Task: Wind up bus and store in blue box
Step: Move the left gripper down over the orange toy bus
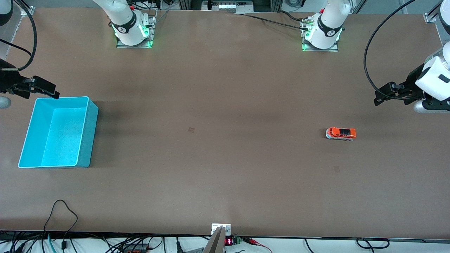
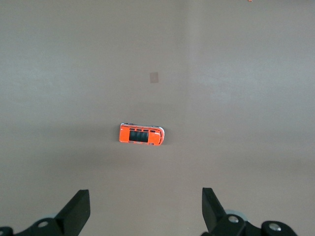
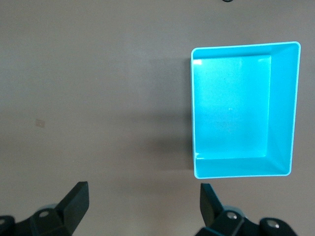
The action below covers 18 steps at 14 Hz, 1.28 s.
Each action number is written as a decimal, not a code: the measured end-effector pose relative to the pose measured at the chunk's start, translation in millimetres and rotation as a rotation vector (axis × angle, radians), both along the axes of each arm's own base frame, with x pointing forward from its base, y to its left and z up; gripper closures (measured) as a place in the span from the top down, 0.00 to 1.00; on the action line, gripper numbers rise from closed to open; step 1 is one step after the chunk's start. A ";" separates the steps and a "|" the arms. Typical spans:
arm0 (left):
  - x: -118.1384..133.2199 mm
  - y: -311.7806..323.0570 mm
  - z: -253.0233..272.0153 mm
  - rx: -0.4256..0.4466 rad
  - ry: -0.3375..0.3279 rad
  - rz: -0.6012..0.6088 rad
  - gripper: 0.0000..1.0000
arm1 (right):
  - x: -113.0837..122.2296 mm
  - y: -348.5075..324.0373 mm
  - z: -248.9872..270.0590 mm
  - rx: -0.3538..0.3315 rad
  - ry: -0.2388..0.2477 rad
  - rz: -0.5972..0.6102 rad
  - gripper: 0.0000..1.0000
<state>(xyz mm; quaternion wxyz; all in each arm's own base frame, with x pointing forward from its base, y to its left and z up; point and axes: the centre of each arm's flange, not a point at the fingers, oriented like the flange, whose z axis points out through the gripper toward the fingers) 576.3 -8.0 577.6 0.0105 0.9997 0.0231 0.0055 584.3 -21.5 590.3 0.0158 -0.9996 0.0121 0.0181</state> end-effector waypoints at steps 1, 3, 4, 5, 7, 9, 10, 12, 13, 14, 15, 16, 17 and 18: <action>0.0 0.1 0.0 0.000 0.000 0.000 1.00 | 0.0 0.0 0.0 0.000 0.000 0.000 1.00; -0.2 1.1 -0.2 0.000 0.001 0.002 1.00 | 0.0 0.0 0.0 0.000 0.000 0.000 1.00; -0.6 1.5 -1.3 0.000 0.006 0.001 1.00 | 0.0 0.0 0.0 0.000 0.000 0.000 1.00; -1.3 1.5 -4.0 0.000 0.017 -0.006 1.00 | 0.0 0.0 0.0 0.000 0.000 0.000 1.00; -1.1 1.5 -19.7 -0.001 0.058 -0.058 1.00 | 0.0 -0.1 0.0 0.000 0.000 0.000 1.00; 4.5 1.6 -48.1 -0.007 0.110 -0.126 1.00 | 0.0 -0.1 -0.1 0.000 0.000 0.000 1.00; 8.8 1.4 -65.1 -0.013 0.138 -0.173 1.00 | 0.0 -0.1 -0.1 0.000 0.000 0.000 1.00; 18.8 1.1 -96.6 -0.028 0.171 -0.296 1.00 | 0.1 -0.1 -0.2 0.000 0.000 0.000 1.00; 25.1 1.4 -109.2 -0.033 0.159 -0.372 1.00 | 0.1 -0.1 -0.2 0.000 0.000 0.000 1.00; 29.9 2.3 -120.8 -0.038 0.149 -0.446 1.00 | 0.1 -0.1 -0.2 0.000 0.000 0.000 1.00; 33.7 4.6 -133.4 -0.044 0.145 -0.516 1.00 | 0.1 -0.1 -0.3 0.000 0.001 0.000 1.00; 36.2 8.6 -146.0 -0.049 0.140 -0.580 1.00 | 0.1 -0.1 -0.2 0.000 0.000 0.000 1.00; 37.5 14.3 -161.7 -0.053 0.131 -0.648 1.00 | 0.1 -0.1 -0.3 0.000 0.001 0.000 1.00; 37.2 21.6 -181.5 -0.057 0.122 -0.719 1.00 | 0.1 -0.2 -0.3 0.000 0.001 0.000 1.00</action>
